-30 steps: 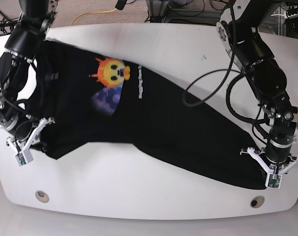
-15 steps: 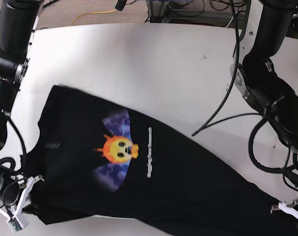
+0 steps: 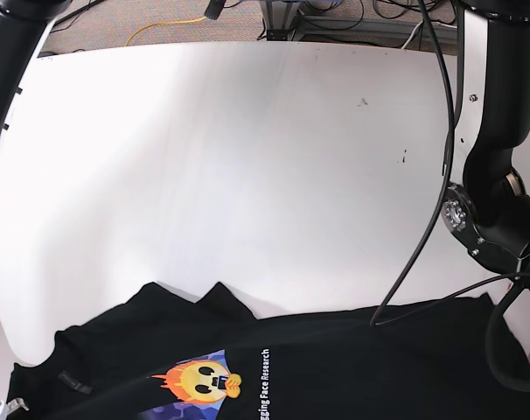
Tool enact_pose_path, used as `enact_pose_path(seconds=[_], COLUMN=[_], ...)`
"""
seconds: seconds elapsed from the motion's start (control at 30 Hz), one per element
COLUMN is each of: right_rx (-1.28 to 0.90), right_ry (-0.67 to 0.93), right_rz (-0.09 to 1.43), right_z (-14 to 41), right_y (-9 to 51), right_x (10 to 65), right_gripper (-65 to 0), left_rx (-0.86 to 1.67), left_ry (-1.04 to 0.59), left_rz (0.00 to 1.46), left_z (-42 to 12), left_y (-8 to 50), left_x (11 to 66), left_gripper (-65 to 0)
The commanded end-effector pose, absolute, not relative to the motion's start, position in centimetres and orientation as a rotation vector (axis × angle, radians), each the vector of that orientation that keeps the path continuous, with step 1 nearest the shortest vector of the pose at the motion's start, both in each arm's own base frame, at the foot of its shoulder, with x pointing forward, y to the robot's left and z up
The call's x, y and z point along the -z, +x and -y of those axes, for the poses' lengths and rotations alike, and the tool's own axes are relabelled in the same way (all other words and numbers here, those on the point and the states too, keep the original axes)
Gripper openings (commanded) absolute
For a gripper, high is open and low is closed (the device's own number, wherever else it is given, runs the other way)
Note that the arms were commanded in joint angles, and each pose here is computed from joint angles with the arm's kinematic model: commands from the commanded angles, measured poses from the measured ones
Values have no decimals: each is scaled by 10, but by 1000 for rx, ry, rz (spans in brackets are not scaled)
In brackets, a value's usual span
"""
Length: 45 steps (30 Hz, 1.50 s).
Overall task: Fold the T-shirt properly
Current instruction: 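Pull the shirt edge toward the robot with both grippers, flipping it over, then lay the shirt flat and release it from both grippers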
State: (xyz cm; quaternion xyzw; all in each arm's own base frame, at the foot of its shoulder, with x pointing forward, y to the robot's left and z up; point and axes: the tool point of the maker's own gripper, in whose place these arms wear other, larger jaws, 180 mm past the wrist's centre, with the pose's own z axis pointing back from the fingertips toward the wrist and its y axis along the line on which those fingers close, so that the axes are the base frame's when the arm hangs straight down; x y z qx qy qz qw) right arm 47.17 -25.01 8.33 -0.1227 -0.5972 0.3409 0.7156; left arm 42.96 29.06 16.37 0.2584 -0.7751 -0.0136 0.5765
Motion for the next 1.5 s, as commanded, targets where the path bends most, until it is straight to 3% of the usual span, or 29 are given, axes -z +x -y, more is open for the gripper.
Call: enact_pose_path(seconds=[0.0,0.2,0.6,0.87,1.27,1.47], right_rx=[-750,-736,-606,-545,-435,-378], right_ry=[-315,-290,-66,29,96,134], right_rz=[1370,1334,1106,972,772,693], right_z=[257,269,276,264,273,272], right_y=[462,445,385,337,266,233], right_x=[-104,-53,131,208,282,310], right_gripper=[-650,-650,-650,-650,-650,-650], left_rx=[24,55,187,247,196,190], left_ry=[662,691,699,640,551,518], left_rz=[1886,1805,1408,1143,730,578], left_z=[-292,-290,-300,-309,-337,-339], left_y=[407,408,405,379,272,220], left_x=[-197,-160,17,126,272,315], left_gripper=[-629,-629,-633,-633,-635,-635])
